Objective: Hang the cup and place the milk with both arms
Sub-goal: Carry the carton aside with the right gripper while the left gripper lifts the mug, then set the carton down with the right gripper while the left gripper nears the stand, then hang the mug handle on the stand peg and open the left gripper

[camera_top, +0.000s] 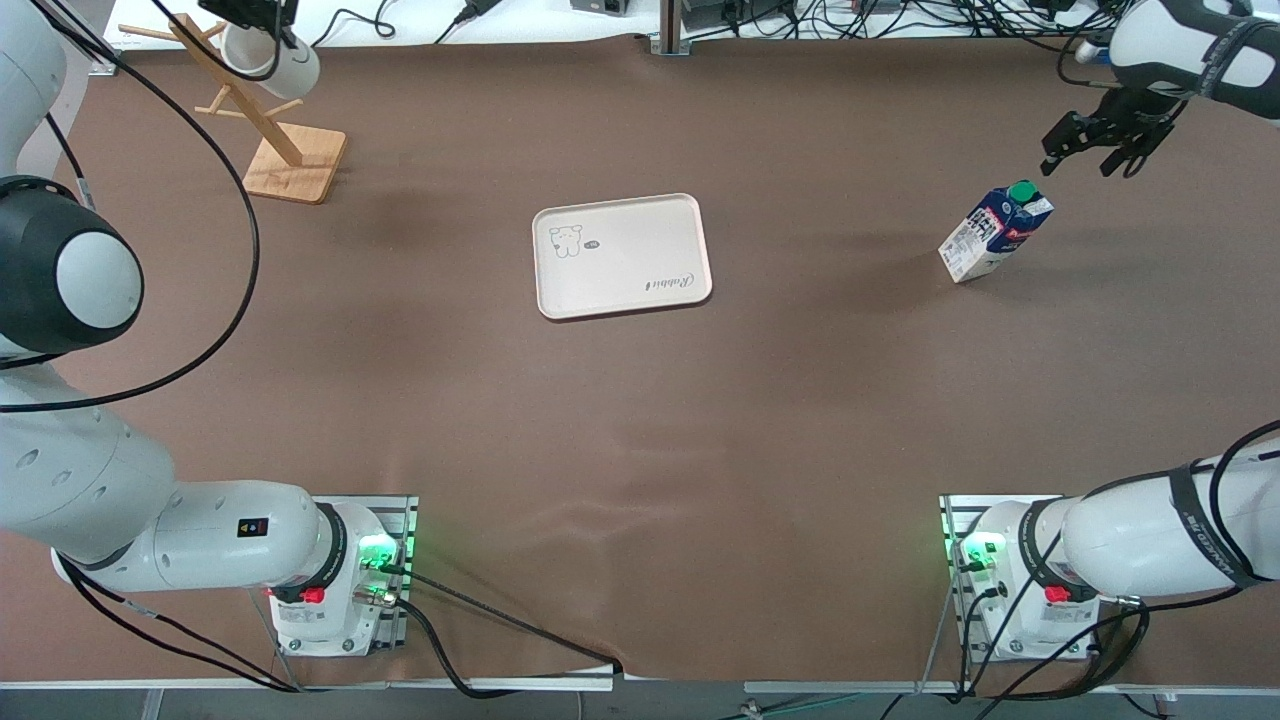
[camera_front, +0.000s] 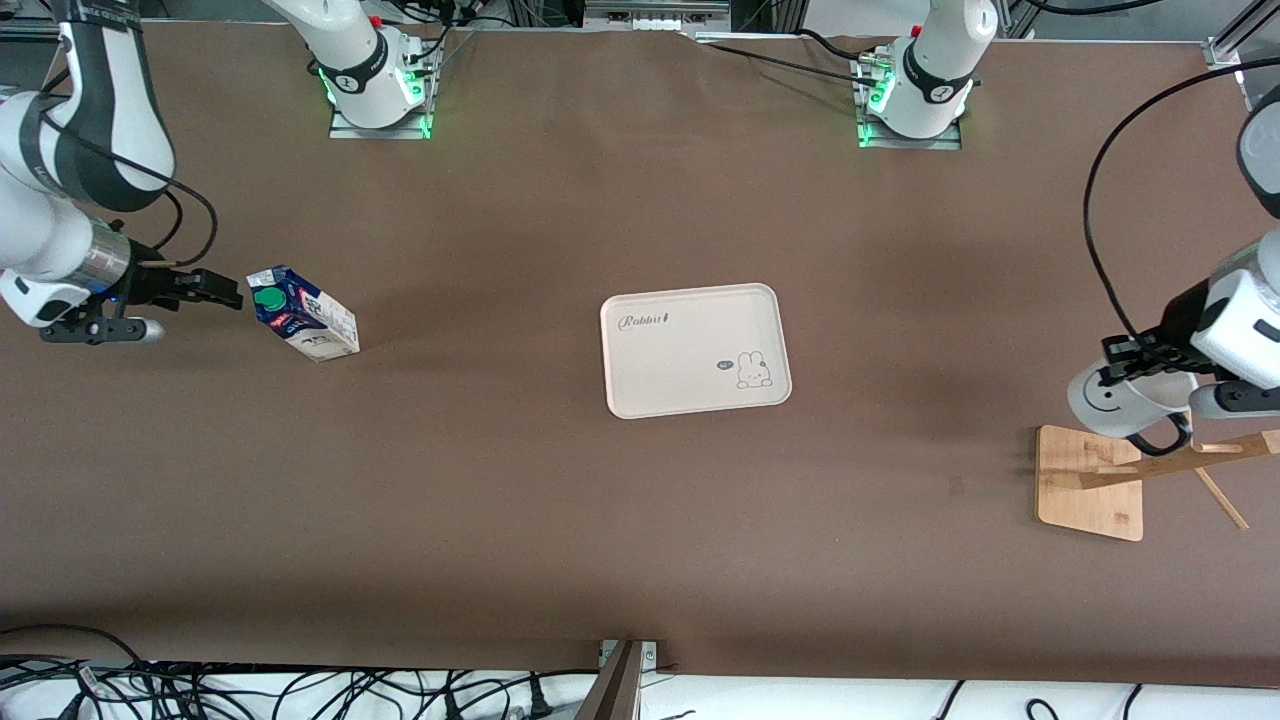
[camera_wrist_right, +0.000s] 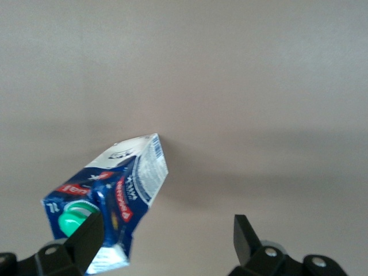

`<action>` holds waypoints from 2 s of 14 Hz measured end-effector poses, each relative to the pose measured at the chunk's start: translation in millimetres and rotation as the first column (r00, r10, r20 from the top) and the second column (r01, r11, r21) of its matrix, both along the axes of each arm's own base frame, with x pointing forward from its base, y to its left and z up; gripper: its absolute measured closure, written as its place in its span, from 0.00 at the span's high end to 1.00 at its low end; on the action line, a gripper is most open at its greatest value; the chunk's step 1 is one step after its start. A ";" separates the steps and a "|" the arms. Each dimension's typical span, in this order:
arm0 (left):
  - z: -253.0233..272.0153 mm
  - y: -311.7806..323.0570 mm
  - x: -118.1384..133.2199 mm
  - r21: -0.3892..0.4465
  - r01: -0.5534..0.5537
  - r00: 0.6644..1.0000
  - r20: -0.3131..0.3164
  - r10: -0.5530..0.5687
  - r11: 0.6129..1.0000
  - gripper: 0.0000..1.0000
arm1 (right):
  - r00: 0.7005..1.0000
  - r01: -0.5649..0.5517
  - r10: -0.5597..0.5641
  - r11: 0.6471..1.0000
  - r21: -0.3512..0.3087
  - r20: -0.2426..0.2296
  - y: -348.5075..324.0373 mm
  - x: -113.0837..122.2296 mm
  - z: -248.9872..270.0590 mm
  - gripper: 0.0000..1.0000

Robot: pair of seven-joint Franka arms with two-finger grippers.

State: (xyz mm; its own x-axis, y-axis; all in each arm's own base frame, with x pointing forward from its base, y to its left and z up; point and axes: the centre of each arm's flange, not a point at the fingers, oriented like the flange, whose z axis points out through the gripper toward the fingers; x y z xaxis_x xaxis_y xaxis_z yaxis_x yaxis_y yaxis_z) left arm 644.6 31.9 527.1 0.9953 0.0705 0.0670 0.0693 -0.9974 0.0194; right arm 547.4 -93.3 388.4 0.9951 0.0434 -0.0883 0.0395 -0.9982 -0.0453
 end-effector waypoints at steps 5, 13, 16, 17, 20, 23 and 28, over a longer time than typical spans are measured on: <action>-7.6 23.5 2.3 0.011 0.030 1.000 -0.001 -0.030 0.999 0.07 | 1.000 0.017 -0.017 0.991 0.129 0.002 12.3 14.6 60.2 1.00; -17.1 66.7 2.0 0.040 0.098 0.995 -0.006 -0.098 0.994 0.07 | 0.999 -0.047 0.047 0.999 -0.014 0.017 61.3 29.1 161.1 1.00; -27.5 79.0 5.2 0.048 0.107 0.994 -0.007 -0.107 0.993 0.07 | 0.999 -0.041 0.042 0.999 -0.031 0.032 88.2 31.1 174.9 1.00; -28.0 79.0 5.7 0.048 0.108 0.994 -0.005 -0.108 0.993 0.07 | 0.999 -0.045 0.046 0.998 -0.046 0.028 91.9 30.7 175.8 1.00; -27.6 78.9 5.9 0.049 0.111 0.994 -0.004 -0.111 0.993 0.21 | 0.997 -0.077 0.079 0.990 -0.121 0.006 101.4 28.5 176.5 1.00; -27.4 78.4 5.9 0.049 0.112 0.994 -0.004 -0.112 0.993 0.51 | 0.999 -0.048 0.046 0.990 -0.134 -0.021 106.2 24.4 176.5 1.00; -6.1 59.5 -6.2 0.035 0.136 0.991 -0.020 -0.135 0.990 0.99 | 0.999 -0.038 0.036 0.995 -0.094 -0.023 112.7 23.8 175.9 1.00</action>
